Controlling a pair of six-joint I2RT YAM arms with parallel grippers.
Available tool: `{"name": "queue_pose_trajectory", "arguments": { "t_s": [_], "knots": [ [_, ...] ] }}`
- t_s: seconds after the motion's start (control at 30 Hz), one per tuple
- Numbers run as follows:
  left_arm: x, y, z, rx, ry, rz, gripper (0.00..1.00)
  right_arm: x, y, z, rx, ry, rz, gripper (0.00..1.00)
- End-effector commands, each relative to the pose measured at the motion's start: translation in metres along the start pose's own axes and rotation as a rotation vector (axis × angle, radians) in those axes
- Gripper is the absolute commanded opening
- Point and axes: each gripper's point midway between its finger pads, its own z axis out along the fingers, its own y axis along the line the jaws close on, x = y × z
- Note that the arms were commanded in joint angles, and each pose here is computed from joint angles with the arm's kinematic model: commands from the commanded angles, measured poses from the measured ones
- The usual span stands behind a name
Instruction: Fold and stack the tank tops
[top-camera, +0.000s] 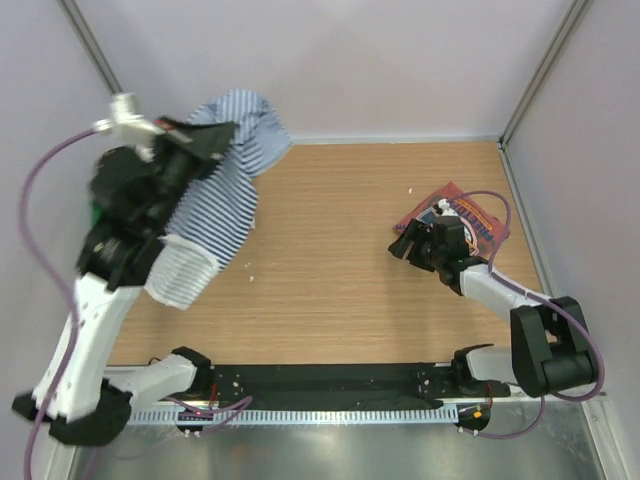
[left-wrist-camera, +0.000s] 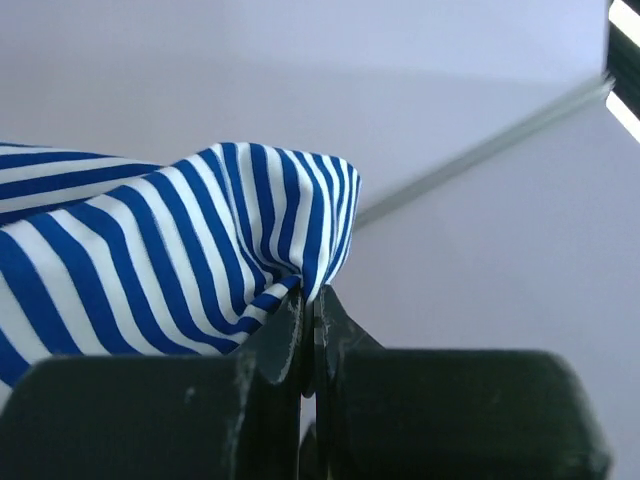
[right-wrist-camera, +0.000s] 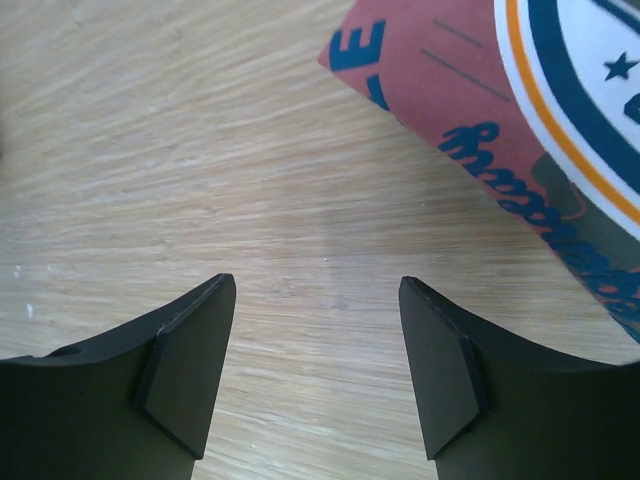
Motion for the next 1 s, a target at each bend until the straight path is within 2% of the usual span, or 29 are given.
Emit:
{"name": "queue_pose_trajectory", "arguments": {
  "t_s": [0.0,0.03,0.07,0.1,0.13,0.17,0.2,0.27,0.3,0.33,0.37,0.43,0.57,0.67,0.73,0.83,0.9,0.97],
  "knots": [
    [0.134,0.004,0.053,-0.007,0.308,0.075,0.00,-0.018,0.001,0.010,0.043,-0.038,-0.030,0.72],
    [0.159,0.004,0.060,-0.011,0.362,0.108,0.04,-0.018,-0.006,0.011,0.078,-0.040,-0.027,0.71],
    [0.184,-0.002,0.075,-0.005,0.425,0.141,0.29,-0.023,-0.020,0.011,0.163,-0.061,-0.017,0.70],
    [0.193,0.002,0.083,-0.031,0.454,0.159,0.45,-0.023,-0.028,0.012,0.208,-0.065,-0.012,0.70],
    [0.191,0.033,0.086,-0.177,0.446,0.227,0.76,-0.017,-0.040,0.012,0.270,-0.040,-0.002,0.70],
    [0.181,0.041,0.090,-0.239,0.410,0.267,0.93,-0.020,-0.045,0.011,0.306,-0.047,0.004,0.70],
    [0.166,0.043,0.092,-0.275,0.364,0.316,0.99,-0.025,-0.056,0.009,0.370,-0.077,0.010,0.70],
    [0.133,0.060,0.085,-0.369,0.259,0.370,1.00,-0.026,-0.068,0.004,0.440,-0.088,0.019,0.70],
    [0.134,0.075,0.079,-0.401,0.256,0.390,1.00,-0.027,-0.072,0.003,0.460,-0.101,0.033,0.70],
    [0.114,0.066,0.069,-0.370,0.205,0.358,0.99,-0.030,-0.078,0.001,0.489,-0.115,0.039,0.71],
    [0.120,0.086,0.064,-0.400,0.218,0.367,1.00,-0.030,-0.083,0.001,0.505,-0.114,0.049,0.72],
    [0.111,0.085,0.049,-0.378,0.206,0.367,1.00,-0.028,-0.090,0.001,0.538,-0.104,0.056,0.72],
    [0.135,0.109,0.022,-0.392,0.333,0.397,1.00,-0.031,-0.116,-0.009,0.661,-0.122,0.094,0.72],
    [0.187,0.148,-0.006,-0.413,0.528,0.395,0.99,-0.036,-0.133,-0.022,0.708,-0.166,0.161,0.71],
    [0.230,0.167,-0.027,-0.399,0.670,0.362,0.93,-0.043,-0.140,-0.036,0.725,-0.228,0.200,0.72],
    [0.282,0.184,-0.052,-0.376,0.805,0.357,0.88,-0.054,-0.138,-0.054,0.723,-0.319,0.215,0.73],
    [0.307,0.186,-0.059,-0.360,0.849,0.358,0.88,-0.063,-0.129,-0.063,0.675,-0.359,0.206,0.74],
    [0.333,0.189,-0.077,-0.350,0.921,0.369,0.88,-0.063,-0.121,-0.067,0.635,-0.352,0.168,0.75]
  ]
}}
